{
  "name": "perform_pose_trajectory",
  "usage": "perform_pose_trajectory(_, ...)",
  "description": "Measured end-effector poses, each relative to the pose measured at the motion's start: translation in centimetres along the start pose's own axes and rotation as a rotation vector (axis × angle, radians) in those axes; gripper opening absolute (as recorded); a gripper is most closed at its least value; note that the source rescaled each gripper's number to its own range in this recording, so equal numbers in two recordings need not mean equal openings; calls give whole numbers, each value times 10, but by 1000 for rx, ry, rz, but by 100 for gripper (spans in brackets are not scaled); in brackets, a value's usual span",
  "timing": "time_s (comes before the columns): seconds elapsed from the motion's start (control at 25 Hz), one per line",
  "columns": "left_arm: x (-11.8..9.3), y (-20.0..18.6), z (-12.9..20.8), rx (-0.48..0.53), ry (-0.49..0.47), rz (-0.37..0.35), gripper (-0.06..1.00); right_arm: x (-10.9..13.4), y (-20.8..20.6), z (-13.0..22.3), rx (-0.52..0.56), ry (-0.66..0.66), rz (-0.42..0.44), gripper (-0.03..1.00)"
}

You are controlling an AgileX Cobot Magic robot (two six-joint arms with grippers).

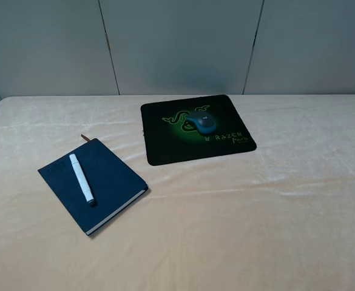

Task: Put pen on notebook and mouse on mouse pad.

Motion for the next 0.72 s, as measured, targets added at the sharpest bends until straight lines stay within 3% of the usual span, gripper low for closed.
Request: perform_pose_trajectory(0.72, 0, 0, 0, 0, 0, 0, 100, 0, 0, 0, 0, 0, 0, 100)
Point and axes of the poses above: a point on each arm's last joint axis where the gripper is mounted, y pointing out along that axis toward the gripper, x along the wrist's bending axis when the last joint is at zero, z = x × y, the point moved 7 cm from there along y, pointing out along that axis toward the gripper, and after that the axes turned 5 degrees about y, right-handed, at the moved point
